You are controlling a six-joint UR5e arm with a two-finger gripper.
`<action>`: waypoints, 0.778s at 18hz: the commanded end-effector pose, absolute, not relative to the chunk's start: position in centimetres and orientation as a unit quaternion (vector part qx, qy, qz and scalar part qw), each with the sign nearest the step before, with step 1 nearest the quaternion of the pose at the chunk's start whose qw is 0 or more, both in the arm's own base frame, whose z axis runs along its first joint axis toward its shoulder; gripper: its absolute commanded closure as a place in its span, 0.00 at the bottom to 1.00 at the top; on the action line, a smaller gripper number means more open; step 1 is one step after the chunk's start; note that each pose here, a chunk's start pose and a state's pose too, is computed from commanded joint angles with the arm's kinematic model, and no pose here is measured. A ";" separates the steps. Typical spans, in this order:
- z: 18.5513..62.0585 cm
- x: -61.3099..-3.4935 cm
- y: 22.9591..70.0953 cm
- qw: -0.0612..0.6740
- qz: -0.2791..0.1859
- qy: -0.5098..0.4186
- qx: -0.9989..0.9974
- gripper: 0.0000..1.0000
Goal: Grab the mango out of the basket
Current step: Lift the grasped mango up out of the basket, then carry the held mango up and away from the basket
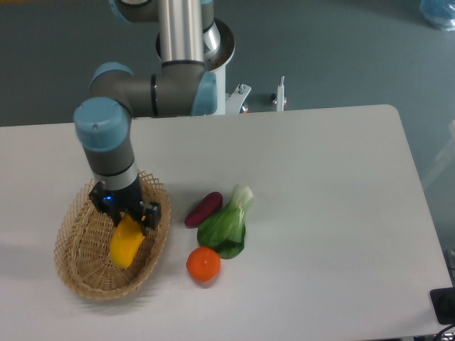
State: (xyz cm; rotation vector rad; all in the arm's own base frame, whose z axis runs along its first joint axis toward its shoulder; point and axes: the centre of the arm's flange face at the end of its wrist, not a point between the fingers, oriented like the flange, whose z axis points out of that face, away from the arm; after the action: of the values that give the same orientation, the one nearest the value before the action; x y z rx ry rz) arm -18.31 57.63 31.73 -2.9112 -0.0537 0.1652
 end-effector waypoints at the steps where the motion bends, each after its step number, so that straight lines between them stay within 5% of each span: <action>1: 32.3 -19.8 56.8 0.105 0.056 -0.016 -0.993 0.38; 14: 39.7 -33.8 43.4 0.074 0.057 0.020 -0.995 0.37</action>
State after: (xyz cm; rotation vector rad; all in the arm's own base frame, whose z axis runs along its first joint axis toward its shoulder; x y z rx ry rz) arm -33.84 43.38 39.68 -2.9879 0.0595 0.1701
